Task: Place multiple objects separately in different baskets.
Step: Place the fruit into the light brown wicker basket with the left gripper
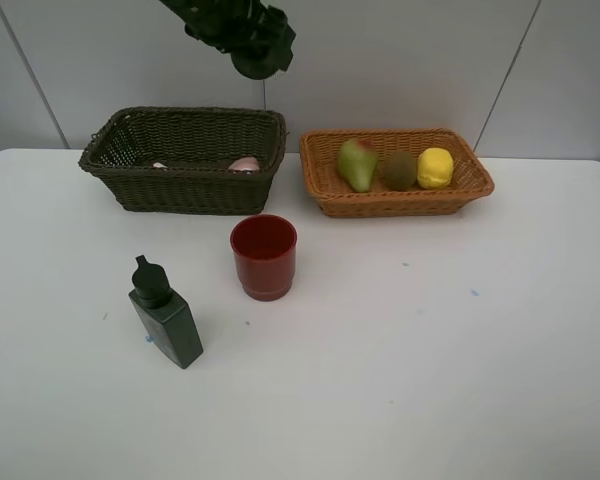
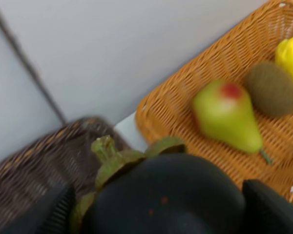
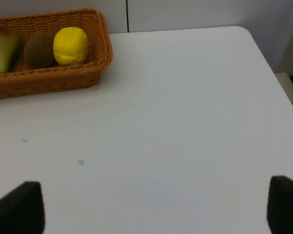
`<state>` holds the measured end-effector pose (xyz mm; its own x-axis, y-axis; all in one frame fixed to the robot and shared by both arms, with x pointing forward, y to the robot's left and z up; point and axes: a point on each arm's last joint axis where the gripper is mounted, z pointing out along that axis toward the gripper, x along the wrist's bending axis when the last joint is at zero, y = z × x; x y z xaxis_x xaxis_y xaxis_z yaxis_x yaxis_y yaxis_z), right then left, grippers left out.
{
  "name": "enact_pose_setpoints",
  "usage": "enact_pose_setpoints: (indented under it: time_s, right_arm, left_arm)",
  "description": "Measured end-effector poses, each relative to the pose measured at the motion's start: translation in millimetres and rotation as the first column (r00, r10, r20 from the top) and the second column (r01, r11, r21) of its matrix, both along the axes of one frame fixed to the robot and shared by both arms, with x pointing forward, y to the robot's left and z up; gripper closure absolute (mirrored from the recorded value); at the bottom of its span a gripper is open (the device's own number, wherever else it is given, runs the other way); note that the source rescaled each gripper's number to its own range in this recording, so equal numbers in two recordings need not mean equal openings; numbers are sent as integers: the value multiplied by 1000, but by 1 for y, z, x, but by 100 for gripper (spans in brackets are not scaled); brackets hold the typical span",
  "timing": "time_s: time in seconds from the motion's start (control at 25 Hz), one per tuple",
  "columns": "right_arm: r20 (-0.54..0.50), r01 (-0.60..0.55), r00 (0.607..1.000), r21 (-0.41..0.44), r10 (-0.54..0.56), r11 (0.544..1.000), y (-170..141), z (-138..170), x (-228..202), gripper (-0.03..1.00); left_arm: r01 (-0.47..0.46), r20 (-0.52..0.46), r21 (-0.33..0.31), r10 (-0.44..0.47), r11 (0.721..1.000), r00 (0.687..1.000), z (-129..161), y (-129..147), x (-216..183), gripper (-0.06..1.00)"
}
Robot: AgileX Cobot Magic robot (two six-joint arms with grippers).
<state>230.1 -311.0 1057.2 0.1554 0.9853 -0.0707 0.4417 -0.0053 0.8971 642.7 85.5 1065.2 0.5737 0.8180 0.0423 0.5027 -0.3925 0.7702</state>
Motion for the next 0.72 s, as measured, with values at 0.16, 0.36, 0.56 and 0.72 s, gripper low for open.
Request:
enact_pose_setpoints:
  time_s: [0.16,0.36,0.56,0.72]
  right_arm:
    - [0,0,1000,0,0,1000,0,0,0,-3]
    - [0,0,1000,0,0,1000,0,0,0,-3]
    - [0,0,1000,0,0,1000,0,0,0,-3]
    - [0,0,1000,0,0,1000,0,0,0,-3]
  left_arm:
    - [46,29,1,-46,999,999,-12,-29,16,9]
    - [79,30,-2,-79,997,996,-32,-56,30,9]
    - [115,35,15,-116,993,993,-55,-76,37,9]
    - [134,45,13,-135,991,990,-73,-89,39,9]
